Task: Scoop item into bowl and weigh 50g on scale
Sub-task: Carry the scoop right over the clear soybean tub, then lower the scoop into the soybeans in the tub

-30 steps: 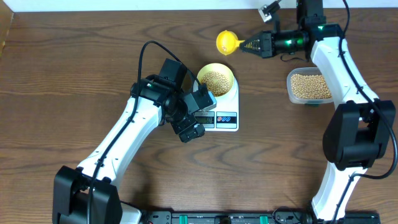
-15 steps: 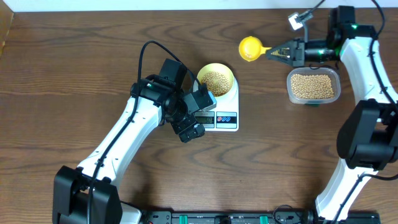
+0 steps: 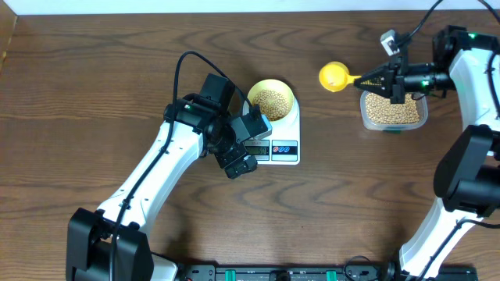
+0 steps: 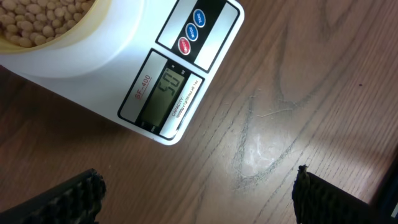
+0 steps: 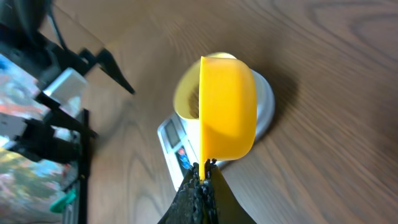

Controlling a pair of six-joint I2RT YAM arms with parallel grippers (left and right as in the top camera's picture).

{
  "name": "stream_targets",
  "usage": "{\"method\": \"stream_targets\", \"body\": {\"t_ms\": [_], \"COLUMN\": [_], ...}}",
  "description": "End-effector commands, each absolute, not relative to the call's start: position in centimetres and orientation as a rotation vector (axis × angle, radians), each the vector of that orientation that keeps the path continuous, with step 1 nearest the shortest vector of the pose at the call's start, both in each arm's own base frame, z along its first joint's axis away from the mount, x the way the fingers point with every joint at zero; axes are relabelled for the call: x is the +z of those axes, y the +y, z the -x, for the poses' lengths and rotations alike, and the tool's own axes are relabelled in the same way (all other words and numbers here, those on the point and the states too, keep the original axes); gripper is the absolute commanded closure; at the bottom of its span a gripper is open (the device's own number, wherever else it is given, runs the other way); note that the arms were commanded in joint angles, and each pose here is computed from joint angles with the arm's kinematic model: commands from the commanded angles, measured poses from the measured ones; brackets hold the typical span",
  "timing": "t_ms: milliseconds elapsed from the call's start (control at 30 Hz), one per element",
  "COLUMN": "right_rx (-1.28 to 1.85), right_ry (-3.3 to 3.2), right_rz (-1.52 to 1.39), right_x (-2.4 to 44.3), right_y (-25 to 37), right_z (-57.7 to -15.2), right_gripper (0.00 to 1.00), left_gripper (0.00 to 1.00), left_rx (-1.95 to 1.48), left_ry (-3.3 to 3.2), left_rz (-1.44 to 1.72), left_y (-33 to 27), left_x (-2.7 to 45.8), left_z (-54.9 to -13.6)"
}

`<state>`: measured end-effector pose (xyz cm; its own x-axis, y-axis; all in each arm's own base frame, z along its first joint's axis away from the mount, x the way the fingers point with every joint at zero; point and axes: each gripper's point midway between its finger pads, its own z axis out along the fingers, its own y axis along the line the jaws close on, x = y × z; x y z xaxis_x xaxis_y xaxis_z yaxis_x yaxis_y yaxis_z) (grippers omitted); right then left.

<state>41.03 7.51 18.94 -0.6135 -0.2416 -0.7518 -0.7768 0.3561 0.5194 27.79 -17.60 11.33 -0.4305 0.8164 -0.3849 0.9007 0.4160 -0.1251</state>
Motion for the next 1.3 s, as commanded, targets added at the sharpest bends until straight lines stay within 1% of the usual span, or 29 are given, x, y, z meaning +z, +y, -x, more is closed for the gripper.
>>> {"method": "stream_targets", "body": {"t_ms": [0, 133, 333, 733, 900, 1200, 1267], "right_rx": [1.114, 1.047, 0.864, 0.705, 0.658, 0.641, 0.64], "right_ry": [2.087, 2.272, 2.616, 2.787, 2.81, 2.789, 2.799], "right_rz": [0.931, 0.789, 0.434, 0.248, 0.233, 0.238, 0.201], "right_x": [18.9, 17.2, 14.1, 12.7, 13.5, 16.7, 17.0], "right_y": [5.8, 3.5, -0.4, -2.7, -3.3, -3.3, -3.4], "right_z": [-41.2, -41.9, -42.7, -42.3, -42.2, -42.5, -42.4], "right_gripper": [0.99, 0.99, 0.99, 0.99, 0.99, 0.99, 0.99], "left_gripper": [0.02, 0.02, 0.02, 0.02, 0.02, 0.02, 0.02], "left_rx": [-0.468, -0.468, -0.468, -0.468, -0.468, -0.468, -0.468], "left_ry": [2.415, 2.415, 2.415, 2.415, 2.415, 2.415, 2.414], "left_rz": [-1.503, -1.503, -1.503, -1.503, -1.503, -1.503, -1.504], "left_y": [-17.5, -17.5, -17.5, -17.5, -17.5, -17.5, -17.5], "left_x": [11.1, 11.1, 11.1, 11.1, 11.1, 11.1, 11.1], "left_z": [-27.7, -27.7, -27.7, -27.7, -27.7, -27.7, -27.7]}}
